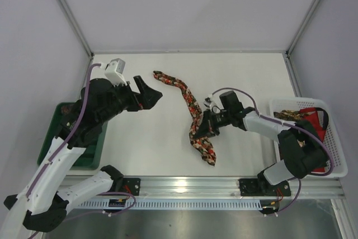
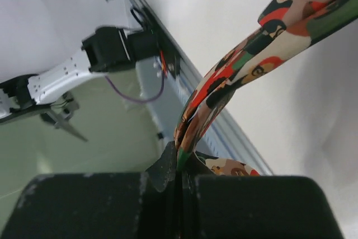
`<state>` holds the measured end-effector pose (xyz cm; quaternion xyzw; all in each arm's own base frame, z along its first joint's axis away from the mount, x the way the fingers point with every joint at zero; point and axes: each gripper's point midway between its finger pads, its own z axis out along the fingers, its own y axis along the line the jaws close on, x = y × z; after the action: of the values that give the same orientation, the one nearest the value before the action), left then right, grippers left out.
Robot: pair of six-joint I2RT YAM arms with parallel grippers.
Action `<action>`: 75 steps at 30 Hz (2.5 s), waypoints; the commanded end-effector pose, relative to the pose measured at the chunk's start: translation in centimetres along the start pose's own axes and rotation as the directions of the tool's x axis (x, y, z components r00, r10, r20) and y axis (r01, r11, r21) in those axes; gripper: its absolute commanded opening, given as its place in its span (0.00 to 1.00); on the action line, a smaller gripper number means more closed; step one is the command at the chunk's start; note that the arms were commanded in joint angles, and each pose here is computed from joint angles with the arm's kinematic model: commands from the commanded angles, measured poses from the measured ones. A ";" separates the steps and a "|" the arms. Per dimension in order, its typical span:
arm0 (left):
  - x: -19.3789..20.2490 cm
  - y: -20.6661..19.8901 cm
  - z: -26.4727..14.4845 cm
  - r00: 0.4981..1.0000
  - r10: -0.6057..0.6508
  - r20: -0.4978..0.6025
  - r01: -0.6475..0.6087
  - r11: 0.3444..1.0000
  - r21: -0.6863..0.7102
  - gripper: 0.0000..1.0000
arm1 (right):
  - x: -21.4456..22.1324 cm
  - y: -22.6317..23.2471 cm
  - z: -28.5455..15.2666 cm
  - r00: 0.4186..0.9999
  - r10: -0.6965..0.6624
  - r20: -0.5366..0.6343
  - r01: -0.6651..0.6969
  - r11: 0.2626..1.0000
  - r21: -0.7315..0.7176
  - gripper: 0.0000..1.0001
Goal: Roll the ties
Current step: Flatten the tie
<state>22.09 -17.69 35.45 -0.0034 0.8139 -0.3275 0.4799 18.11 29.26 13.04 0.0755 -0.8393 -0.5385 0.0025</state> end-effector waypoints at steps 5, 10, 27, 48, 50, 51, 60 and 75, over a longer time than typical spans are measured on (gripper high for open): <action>1.0 -0.3 2.3 0.996 0.041 -0.073 -0.039 0.999 0.033 1.00 | 3.5 -7.5 -5.6 0.957 0.288 -0.024 -0.279 0.943 0.180 0.01; 2.2 0.0 3.2 0.992 0.045 -0.119 -0.041 0.999 0.035 1.00 | 0.2 -10.3 -9.3 0.989 0.130 0.068 -0.146 0.855 0.498 0.51; 4.5 2.0 2.0 0.989 0.053 -0.137 -0.053 0.999 0.007 1.00 | -27.7 -6.5 -1.9 0.739 -0.668 0.091 0.387 0.531 0.754 1.00; 5.2 3.9 0.3 0.989 0.040 -0.140 -0.050 0.996 -0.067 1.00 | -33.6 -6.7 9.7 0.766 -0.611 0.198 0.459 0.736 0.497 0.45; 5.2 4.0 0.6 0.988 0.040 -0.149 -0.052 0.996 -0.076 1.00 | -33.1 -6.3 10.0 0.789 -0.578 0.208 0.442 0.770 0.461 0.21; 5.1 4.1 0.6 0.988 0.040 -0.150 -0.052 0.995 -0.081 1.00 | -32.7 -5.8 10.1 0.801 -0.560 0.209 0.437 0.787 0.436 0.19; 4.2 4.7 0.8 0.989 0.013 -0.150 -0.033 0.991 -0.130 1.00 | -22.6 0.7 10.4 0.985 -0.166 0.040 0.169 0.983 -0.066 0.04; 5.8 7.5 2.2 0.959 -0.138 -0.246 0.046 0.938 -0.344 0.97 | -15.9 1.4 7.6 0.983 0.159 -0.093 -0.180 0.934 -0.309 0.40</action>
<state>22.69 -15.39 26.38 -0.0546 0.9039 -0.2256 0.3593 31.04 39.66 7.18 -0.0179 -0.7691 -0.6197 0.1554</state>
